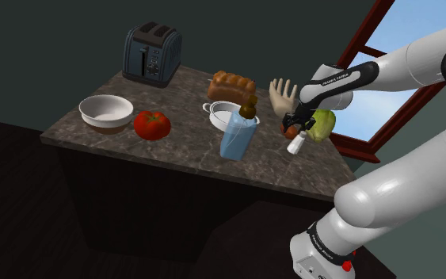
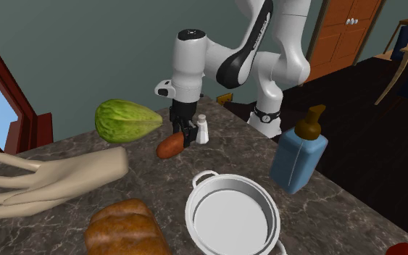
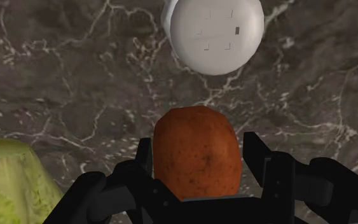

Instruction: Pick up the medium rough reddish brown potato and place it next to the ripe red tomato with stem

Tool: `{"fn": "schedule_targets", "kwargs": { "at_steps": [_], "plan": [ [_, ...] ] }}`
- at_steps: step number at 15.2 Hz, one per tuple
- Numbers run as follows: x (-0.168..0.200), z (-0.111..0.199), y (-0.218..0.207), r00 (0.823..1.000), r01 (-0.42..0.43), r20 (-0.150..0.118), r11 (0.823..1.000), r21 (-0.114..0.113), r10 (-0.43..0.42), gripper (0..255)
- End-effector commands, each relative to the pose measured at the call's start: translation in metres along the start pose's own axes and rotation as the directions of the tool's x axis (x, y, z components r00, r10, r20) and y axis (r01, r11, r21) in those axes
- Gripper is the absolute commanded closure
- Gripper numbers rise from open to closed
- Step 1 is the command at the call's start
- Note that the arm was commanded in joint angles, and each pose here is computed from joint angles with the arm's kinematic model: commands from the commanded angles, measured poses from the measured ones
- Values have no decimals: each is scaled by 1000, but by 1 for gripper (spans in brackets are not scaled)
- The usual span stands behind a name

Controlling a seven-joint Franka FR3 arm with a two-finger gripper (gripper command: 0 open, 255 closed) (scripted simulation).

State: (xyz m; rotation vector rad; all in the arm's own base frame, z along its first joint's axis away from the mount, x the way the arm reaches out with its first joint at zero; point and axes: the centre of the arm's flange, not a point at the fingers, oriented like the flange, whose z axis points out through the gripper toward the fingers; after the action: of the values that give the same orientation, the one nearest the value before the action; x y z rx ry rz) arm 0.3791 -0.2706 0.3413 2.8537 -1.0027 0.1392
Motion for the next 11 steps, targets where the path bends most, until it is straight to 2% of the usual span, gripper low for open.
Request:
{"fn": "schedule_targets", "kwargs": {
  "at_steps": [1, 4, 11],
  "plan": [
    [0, 0, 0, 1000, 0, 0, 1000, 0, 0, 255],
    [0, 0, 0, 1000, 0, 0, 1000, 0, 0, 255],
    [4, -36, 3, 1000, 0, 0, 1000, 0, 0, 255]
  ]
}}
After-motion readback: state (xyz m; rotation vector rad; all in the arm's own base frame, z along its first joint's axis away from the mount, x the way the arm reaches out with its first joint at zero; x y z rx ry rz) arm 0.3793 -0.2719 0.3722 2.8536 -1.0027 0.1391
